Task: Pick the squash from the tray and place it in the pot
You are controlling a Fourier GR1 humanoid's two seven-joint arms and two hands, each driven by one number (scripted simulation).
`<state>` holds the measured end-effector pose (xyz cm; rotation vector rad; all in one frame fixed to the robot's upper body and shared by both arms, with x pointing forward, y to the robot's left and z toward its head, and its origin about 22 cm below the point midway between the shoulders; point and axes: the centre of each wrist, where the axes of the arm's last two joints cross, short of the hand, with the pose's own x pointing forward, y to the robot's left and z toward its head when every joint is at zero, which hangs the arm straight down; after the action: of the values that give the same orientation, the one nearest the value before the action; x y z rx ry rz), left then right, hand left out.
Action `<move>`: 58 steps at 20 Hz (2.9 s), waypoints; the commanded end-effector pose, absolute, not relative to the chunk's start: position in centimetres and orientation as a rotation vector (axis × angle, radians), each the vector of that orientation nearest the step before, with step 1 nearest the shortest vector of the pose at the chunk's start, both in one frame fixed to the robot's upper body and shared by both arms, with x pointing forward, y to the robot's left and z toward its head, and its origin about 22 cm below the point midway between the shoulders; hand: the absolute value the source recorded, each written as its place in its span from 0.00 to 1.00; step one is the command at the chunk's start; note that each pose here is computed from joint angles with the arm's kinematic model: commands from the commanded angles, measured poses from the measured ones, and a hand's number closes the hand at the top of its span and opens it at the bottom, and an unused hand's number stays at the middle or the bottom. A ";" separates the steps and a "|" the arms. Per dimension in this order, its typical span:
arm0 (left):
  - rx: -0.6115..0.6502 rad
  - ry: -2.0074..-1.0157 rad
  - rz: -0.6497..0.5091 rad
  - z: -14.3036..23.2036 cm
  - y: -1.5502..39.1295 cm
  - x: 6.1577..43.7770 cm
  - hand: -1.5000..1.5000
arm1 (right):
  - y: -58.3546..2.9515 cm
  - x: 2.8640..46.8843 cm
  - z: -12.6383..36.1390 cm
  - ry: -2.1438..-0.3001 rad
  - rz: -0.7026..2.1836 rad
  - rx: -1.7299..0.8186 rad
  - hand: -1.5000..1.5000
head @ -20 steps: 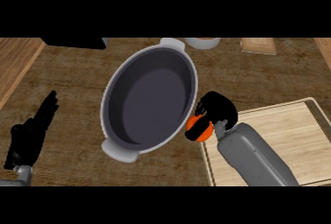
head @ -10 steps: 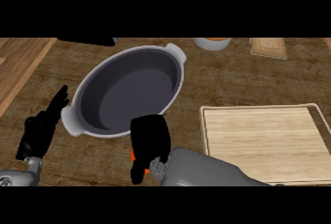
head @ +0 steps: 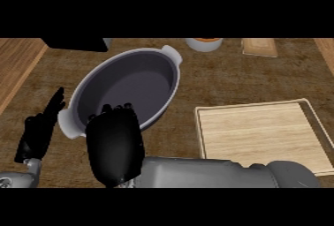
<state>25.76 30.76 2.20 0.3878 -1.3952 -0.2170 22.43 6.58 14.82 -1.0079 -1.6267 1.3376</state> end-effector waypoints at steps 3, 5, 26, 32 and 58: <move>0.393 -1.366 -0.220 0.4 31.0 24.6 0.50 | 7.4 21.0 17.9 -1.680 0.976 -1.015 1.00; 0.381 -1.388 -0.207 1.4 30.9 25.1 0.50 | 7.6 21.8 18.6 -1.698 0.915 -1.011 1.00; 0.412 -1.418 -0.195 2.1 31.9 25.1 0.50 | 6.9 33.9 19.9 -1.729 0.767 -1.016 1.00; 0.379 -1.434 -0.206 2.3 29.8 25.6 0.50 | 4.6 37.9 16.0 -1.659 0.837 -1.084 1.00; 0.372 -1.428 -0.203 2.8 30.4 26.5 0.50 | 1.7 39.3 16.1 -1.953 0.200 -0.542 0.00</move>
<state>26.06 30.32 2.77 0.3647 -1.4357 -0.2255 39.62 1.81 15.27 -0.6363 -1.8981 0.3513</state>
